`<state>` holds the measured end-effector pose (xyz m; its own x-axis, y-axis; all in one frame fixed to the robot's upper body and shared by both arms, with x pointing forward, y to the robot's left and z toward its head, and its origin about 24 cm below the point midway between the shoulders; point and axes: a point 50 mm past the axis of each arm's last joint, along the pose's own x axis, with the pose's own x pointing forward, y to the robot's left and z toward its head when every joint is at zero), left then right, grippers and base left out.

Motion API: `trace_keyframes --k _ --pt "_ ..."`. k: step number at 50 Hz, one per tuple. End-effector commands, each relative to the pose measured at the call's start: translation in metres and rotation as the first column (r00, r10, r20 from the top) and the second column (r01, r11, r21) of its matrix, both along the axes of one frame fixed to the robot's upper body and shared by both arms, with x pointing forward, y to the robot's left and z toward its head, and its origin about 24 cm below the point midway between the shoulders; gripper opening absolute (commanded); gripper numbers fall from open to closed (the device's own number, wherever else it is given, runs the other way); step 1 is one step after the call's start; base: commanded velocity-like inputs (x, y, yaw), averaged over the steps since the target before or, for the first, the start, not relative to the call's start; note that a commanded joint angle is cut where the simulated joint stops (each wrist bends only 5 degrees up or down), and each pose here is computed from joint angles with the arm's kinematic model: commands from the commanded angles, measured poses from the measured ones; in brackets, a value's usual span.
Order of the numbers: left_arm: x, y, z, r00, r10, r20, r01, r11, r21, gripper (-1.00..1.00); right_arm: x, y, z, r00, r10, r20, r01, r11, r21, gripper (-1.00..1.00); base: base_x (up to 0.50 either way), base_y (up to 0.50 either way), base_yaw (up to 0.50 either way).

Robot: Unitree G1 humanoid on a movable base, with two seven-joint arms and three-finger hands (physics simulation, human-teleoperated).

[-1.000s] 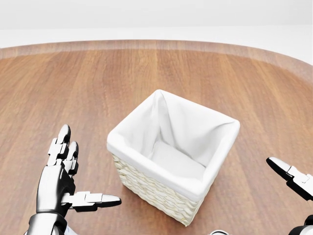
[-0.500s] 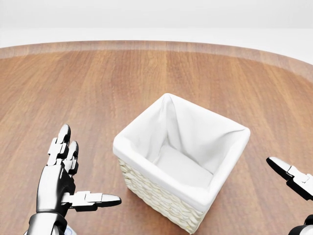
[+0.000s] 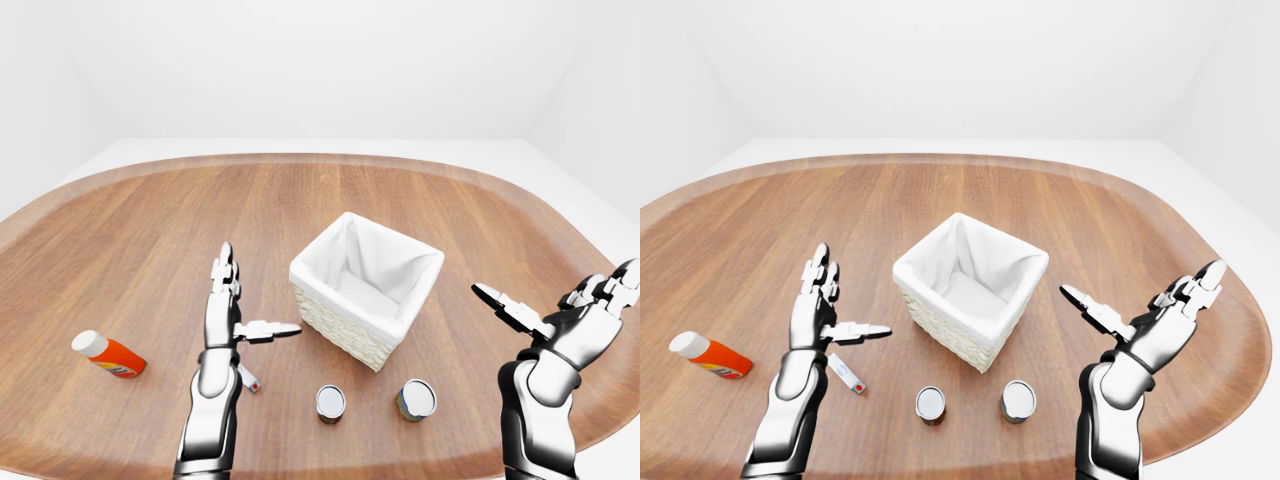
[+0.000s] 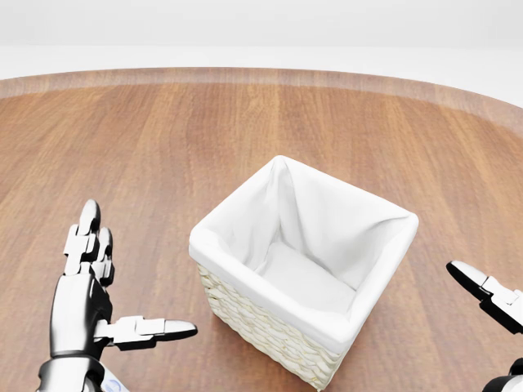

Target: Pick up the alphabet soup and the cream cheese box, and put them in the basket.

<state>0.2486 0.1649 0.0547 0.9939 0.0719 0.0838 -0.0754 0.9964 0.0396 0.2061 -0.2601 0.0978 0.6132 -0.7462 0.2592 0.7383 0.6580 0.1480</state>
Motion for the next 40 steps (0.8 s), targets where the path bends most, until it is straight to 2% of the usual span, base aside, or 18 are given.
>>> trace_keyframes --k 1,6,7,8,12,13,15,17,21,23,24,27,30,31,33,37,38,40 --pt "-0.003 0.001 0.006 0.995 0.082 0.049 -0.087 0.987 0.132 1.00 0.000 0.000 0.000 1.000 0.001 0.001 -0.001 1.000 0.002 1.00 0.00 0.00 0.00" --pt "-0.008 0.001 0.013 0.990 0.119 0.071 -0.132 0.966 0.223 1.00 0.001 0.000 -0.001 1.000 0.001 -0.004 0.000 1.000 0.005 1.00 0.00 0.00 0.00" --pt "-0.011 0.000 0.013 0.992 0.126 0.031 -0.130 0.950 0.284 1.00 0.001 0.000 -0.001 1.000 0.000 -0.003 0.001 1.000 0.007 1.00 0.00 0.00 0.00" --pt "-0.013 -0.001 0.016 0.992 0.119 0.045 -0.127 0.950 0.285 1.00 0.001 0.000 -0.001 1.000 -0.001 0.000 0.001 1.000 0.007 1.00 0.00 0.00 0.00" --pt "-0.018 0.001 0.026 0.984 0.150 0.093 -0.175 0.901 0.396 1.00 0.000 0.000 0.000 1.000 0.000 0.004 0.000 1.000 0.005 1.00 0.00 0.00 0.00" --pt "-0.020 0.003 0.031 0.976 0.175 0.126 -0.215 0.854 0.474 1.00 0.001 0.000 0.000 1.000 -0.001 0.003 0.001 1.000 0.006 1.00 0.00 0.00 0.00" --pt "-0.021 0.006 0.037 0.968 0.201 0.149 -0.248 0.847 0.470 1.00 0.001 -0.001 -0.001 1.000 -0.001 -0.002 0.001 1.000 0.009 1.00 0.00 0.00 0.00" --pt "-0.021 0.006 0.042 0.955 0.218 0.203 -0.294 0.798 0.526 1.00 0.001 -0.001 -0.001 1.000 -0.001 -0.002 0.001 1.000 0.009 1.00 0.00 0.00 0.00" --pt "-0.021 0.010 0.047 0.922 0.293 0.252 -0.386 0.734 0.559 1.00 0.002 0.000 -0.001 1.000 0.002 -0.003 -0.002 1.000 0.009 1.00 0.00 0.00 0.00" --pt "-0.022 0.010 0.049 0.917 0.295 0.269 -0.398 0.710 0.581 1.00 0.001 0.000 -0.001 1.000 0.003 0.000 -0.003 1.000 0.007 1.00 0.00 0.00 0.00" --pt "-0.024 0.008 0.056 0.906 0.283 0.315 -0.422 0.660 0.622 1.00 0.002 0.000 -0.001 1.000 0.004 -0.003 -0.004 1.000 0.006 1.00 0.00 0.00 0.00" --pt "-0.028 0.004 0.069 0.890 0.248 0.382 -0.453 0.578 0.679 1.00 0.002 0.000 -0.001 1.000 0.004 -0.004 -0.004 1.000 0.007 1.00 0.00 0.00 0.00" --pt "-0.029 0.002 0.070 0.891 0.241 0.384 -0.450 0.565 0.691 1.00 0.002 0.000 0.000 1.000 0.004 0.002 -0.004 1.000 0.005 1.00 0.00 0.00 0.00" --pt "-0.031 0.002 0.072 0.881 0.246 0.404 -0.471 0.541 0.697 1.00 0.002 0.001 0.000 1.000 0.004 -0.001 -0.004 1.000 0.001 1.00 0.00 0.00 0.00" --pt "-0.031 0.002 0.073 0.884 0.240 0.402 -0.466 0.533 0.706 1.00 0.002 0.001 0.000 1.000 0.006 -0.003 -0.006 1.000 0.000 1.00 0.00 0.00 0.00" --pt "-0.033 0.001 0.075 0.875 0.229 0.427 -0.484 0.468 0.740 1.00 0.002 0.001 0.000 1.000 0.005 -0.001 -0.005 1.000 -0.001 1.00 0.00 0.00 0.00" --pt "-0.033 0.000 0.074 0.876 0.215 0.431 -0.481 0.427 0.765 1.00 0.002 0.001 0.000 1.000 0.005 0.001 -0.005 1.000 -0.001 1.00 0.00 0.00 0.00" --pt "-0.034 0.002 0.074 0.868 0.229 0.441 -0.497 0.412 0.764 1.00 0.002 0.001 0.000 1.000 0.006 0.001 -0.006 1.000 -0.003 1.00 0.00 0.00 0.00"
